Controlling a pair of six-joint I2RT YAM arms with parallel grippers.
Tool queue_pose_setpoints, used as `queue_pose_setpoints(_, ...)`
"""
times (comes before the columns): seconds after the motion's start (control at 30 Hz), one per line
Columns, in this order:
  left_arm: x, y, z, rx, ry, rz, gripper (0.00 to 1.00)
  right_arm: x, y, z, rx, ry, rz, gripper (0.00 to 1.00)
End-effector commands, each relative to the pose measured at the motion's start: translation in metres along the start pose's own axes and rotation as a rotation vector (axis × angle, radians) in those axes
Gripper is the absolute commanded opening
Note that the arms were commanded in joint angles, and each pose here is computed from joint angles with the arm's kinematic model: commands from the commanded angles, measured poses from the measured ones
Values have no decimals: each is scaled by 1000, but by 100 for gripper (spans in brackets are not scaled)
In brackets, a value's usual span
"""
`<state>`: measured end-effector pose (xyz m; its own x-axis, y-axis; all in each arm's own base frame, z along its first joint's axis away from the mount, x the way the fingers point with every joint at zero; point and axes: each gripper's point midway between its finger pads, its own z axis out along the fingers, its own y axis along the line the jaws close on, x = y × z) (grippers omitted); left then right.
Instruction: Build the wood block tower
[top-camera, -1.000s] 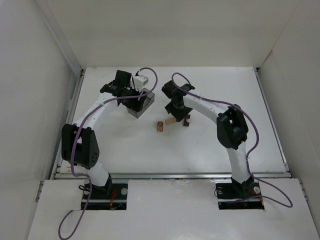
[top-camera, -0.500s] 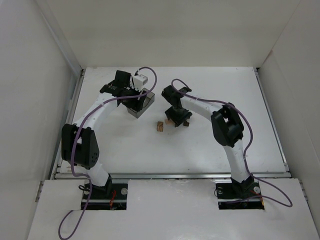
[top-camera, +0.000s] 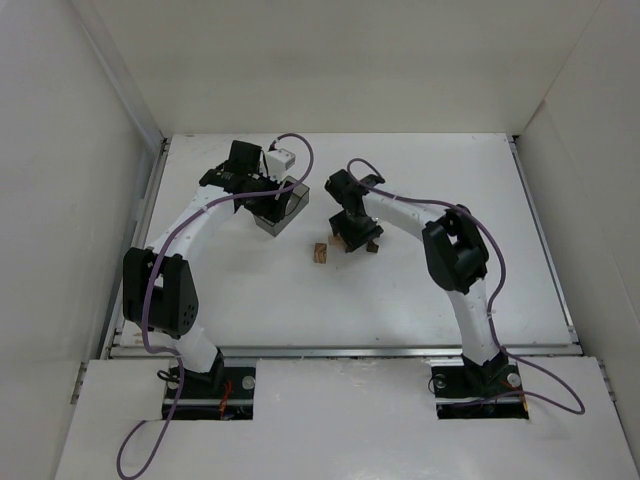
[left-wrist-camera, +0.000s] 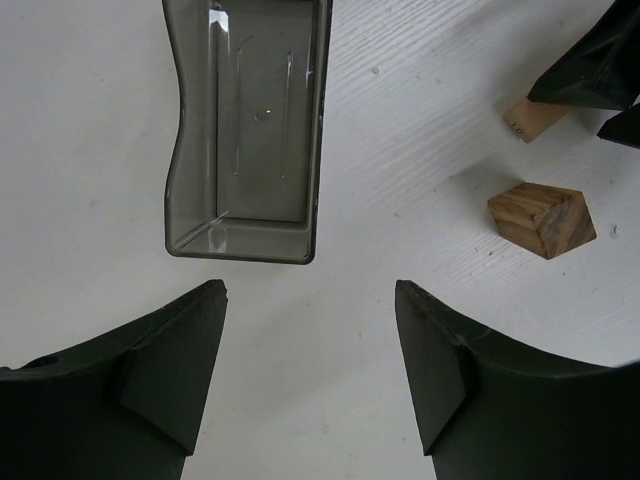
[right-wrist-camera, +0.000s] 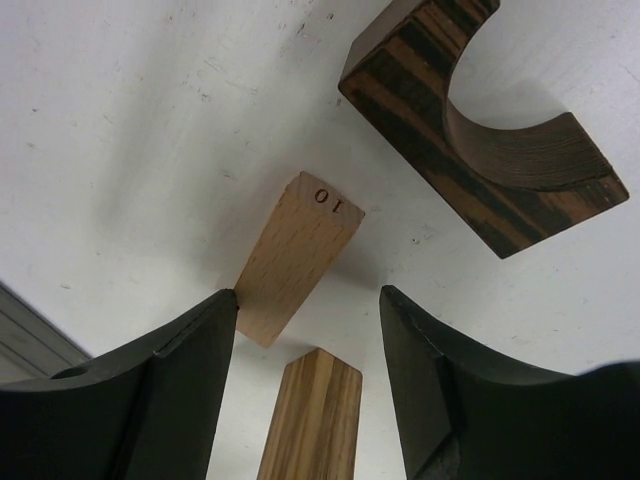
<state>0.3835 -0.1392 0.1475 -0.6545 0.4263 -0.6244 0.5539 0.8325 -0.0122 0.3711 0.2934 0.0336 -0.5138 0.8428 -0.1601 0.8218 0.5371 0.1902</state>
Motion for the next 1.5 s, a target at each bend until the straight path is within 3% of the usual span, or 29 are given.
queue_pose_setpoints(0.0, -18, -1, -12, 6, -59, 9, 65, -3, 2, 0, -3, -1, 51, 65)
queue_pose_setpoints(0.27, -15, -3, -11, 17, -53, 7, 65, -13, 18, -2, -30, -33, 65, 71)
queue_pose_setpoints(0.73, -14, -4, -9, 27, -55, 7, 65, -18, 11, 18, 31, 10, 111, 71)
queue_pose_setpoints(0.83, -14, -4, -9, 27, -55, 7, 65, -19, 11, 22, 33, -1, 86, 64)
queue_pose_setpoints(0.9, -14, -4, -9, 27, -55, 7, 65, -22, 7, 25, 46, 8, 84, 52)
queue_pose_setpoints(1.1, -14, -4, -9, 27, -55, 7, 65, -15, -10, 40, 86, 28, 25, 32)
queue_pose_setpoints(1.23, -14, -4, -9, 27, -55, 7, 65, -27, 5, 22, -21, -21, -41, 14)
queue_pose_setpoints(1.37, -14, -6, -9, 36, -57, 18, 65, -56, 33, -6, -172, -169, -219, 5)
queue_pose_setpoints(1.47, -10, -6, -7, 38, -49, 29, 65, -72, 54, -40, -303, -270, -476, 0)
